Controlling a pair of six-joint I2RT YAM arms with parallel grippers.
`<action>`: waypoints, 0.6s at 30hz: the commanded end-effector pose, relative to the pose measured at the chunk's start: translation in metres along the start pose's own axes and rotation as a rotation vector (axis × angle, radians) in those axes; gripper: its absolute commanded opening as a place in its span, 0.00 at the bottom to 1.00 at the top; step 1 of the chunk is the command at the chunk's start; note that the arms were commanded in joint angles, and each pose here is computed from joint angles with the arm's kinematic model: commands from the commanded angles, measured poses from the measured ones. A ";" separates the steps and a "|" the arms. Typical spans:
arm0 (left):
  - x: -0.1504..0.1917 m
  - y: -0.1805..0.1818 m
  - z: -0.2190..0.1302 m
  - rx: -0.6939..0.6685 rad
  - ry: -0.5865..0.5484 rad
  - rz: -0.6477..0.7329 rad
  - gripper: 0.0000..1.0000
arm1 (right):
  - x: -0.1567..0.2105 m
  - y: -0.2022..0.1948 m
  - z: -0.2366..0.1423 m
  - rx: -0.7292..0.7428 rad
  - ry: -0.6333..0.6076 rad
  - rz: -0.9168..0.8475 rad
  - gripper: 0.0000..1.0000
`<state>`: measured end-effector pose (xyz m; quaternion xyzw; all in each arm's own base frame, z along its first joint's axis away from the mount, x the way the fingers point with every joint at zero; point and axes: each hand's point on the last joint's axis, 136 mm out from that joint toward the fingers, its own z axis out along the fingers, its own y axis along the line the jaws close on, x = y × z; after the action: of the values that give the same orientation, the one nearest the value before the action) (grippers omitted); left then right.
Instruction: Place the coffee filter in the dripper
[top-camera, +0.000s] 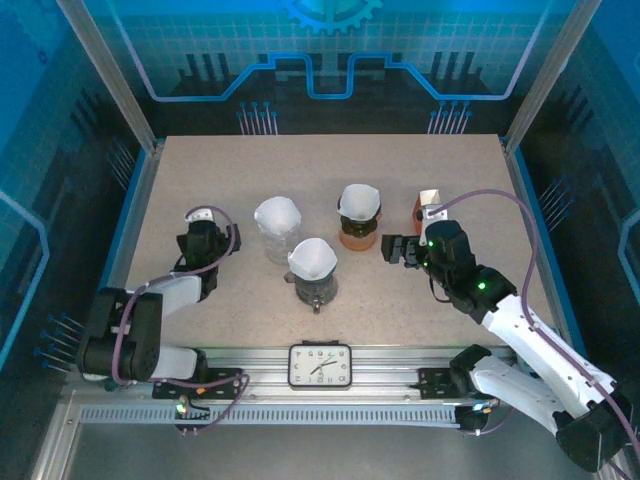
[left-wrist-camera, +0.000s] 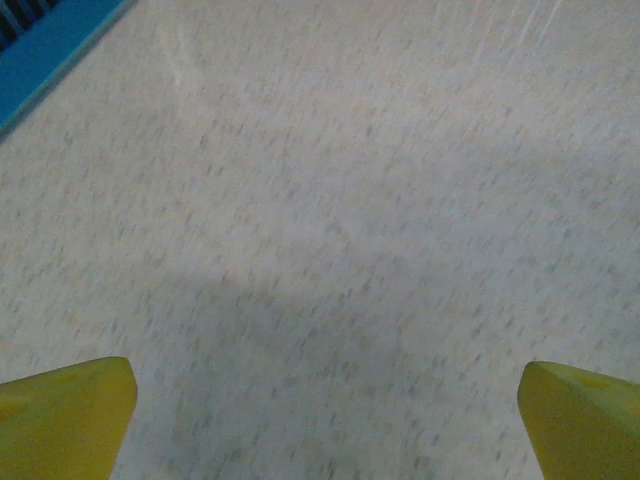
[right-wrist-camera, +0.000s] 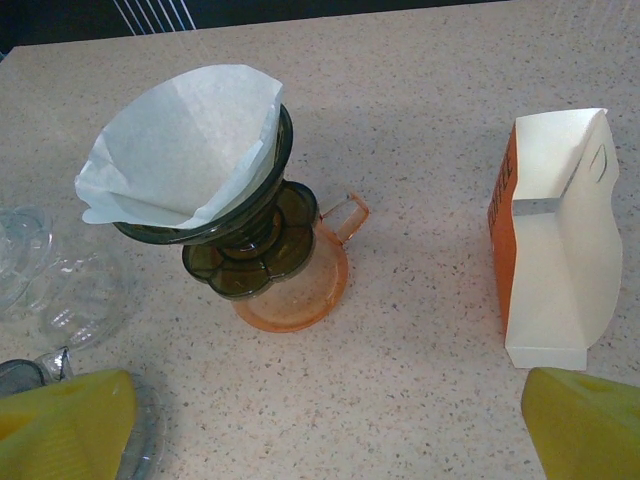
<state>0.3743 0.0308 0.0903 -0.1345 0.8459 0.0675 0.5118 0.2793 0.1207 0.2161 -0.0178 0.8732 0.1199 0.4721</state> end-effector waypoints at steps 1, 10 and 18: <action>-0.024 -0.004 0.004 0.042 -0.163 -0.017 0.99 | -0.003 -0.003 0.001 0.004 -0.021 0.020 1.00; -0.011 -0.012 0.007 0.145 -0.174 -0.022 0.99 | -0.003 -0.008 0.009 0.028 -0.027 0.013 1.00; -0.014 -0.013 0.009 0.128 -0.181 -0.008 0.99 | 0.000 -0.022 0.018 0.111 -0.031 0.049 1.00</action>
<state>0.3852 0.0253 0.0869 -0.1101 0.8101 0.0217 0.5755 0.2894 0.1149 0.2015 -0.0002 0.8776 0.0997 0.4690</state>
